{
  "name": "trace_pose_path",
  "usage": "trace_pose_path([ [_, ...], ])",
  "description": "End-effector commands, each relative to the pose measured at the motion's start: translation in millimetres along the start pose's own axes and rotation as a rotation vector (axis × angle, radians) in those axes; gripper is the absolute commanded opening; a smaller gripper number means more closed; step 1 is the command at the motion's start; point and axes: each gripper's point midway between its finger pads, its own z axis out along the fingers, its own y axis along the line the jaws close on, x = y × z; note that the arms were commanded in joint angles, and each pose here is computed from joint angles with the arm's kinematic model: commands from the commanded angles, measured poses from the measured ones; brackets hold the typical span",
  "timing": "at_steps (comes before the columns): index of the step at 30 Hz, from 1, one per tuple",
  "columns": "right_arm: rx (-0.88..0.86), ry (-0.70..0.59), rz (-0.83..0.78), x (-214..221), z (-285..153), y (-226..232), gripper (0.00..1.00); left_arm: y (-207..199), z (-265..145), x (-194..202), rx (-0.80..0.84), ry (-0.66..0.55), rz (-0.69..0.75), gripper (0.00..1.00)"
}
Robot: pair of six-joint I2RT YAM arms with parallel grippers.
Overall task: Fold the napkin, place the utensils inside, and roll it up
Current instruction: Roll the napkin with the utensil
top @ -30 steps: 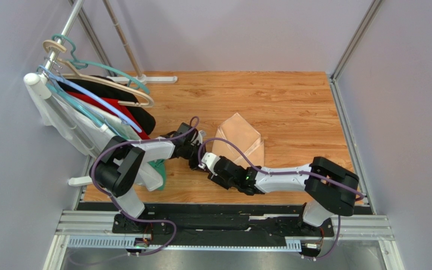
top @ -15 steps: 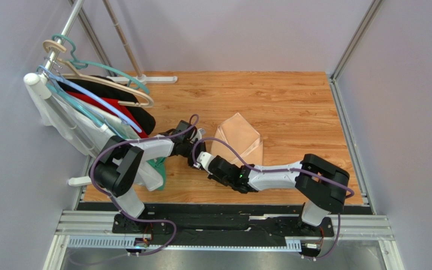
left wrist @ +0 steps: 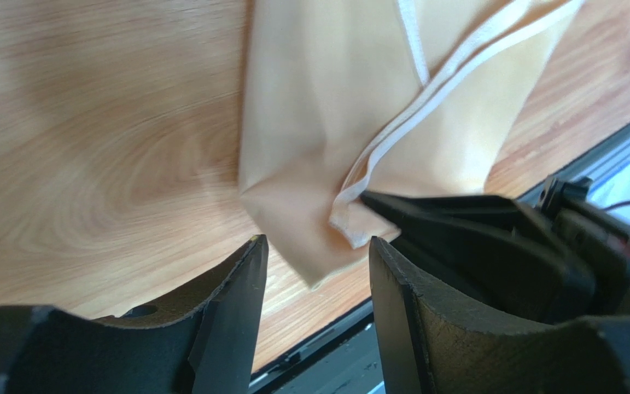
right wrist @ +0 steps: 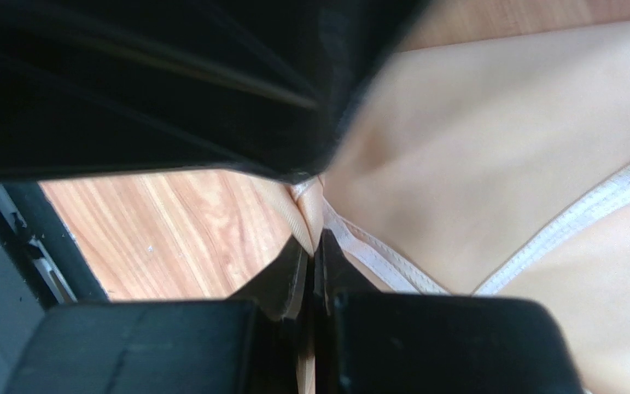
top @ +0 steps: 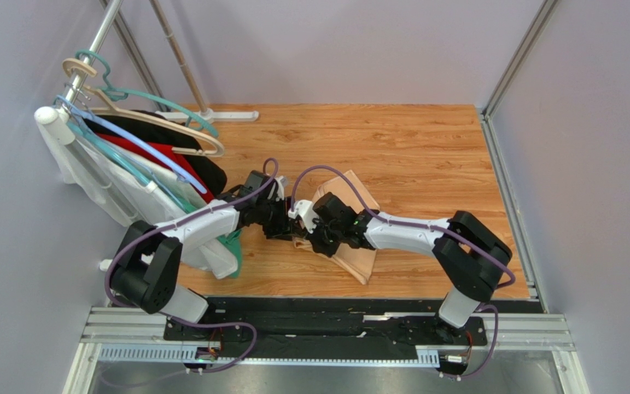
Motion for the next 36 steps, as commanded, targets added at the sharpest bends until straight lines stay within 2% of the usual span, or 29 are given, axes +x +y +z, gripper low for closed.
trace_pose_path([
  [1, -0.152, 0.126, 0.075, 28.8, 7.3, 7.9, 0.0, -6.2, -12.6, -6.9, 0.022, -0.054, 0.049, 0.58],
  [13, -0.27, 0.161, 0.174, 38.9, 21.2, 0.3, 0.0, -2.6, -18.3, 2.3, 0.037, -0.068, 0.134, 0.62],
  [19, -0.337, 0.149, 0.269, 37.4, 18.5, -8.5, 0.0, -3.5, -9.7, 11.1, -0.033, -0.055, 0.187, 0.64],
  [26, -0.408, 0.162, 0.329, 38.0, 20.2, -11.5, 0.0, 4.8, -1.8, 11.7, -0.089, -0.051, 0.183, 0.66],
  [36, -0.419, 0.167, 0.346, 40.5, 22.9, -15.1, 0.0, 13.3, 20.8, 11.4, -0.126, -0.035, 0.177, 0.7],
])
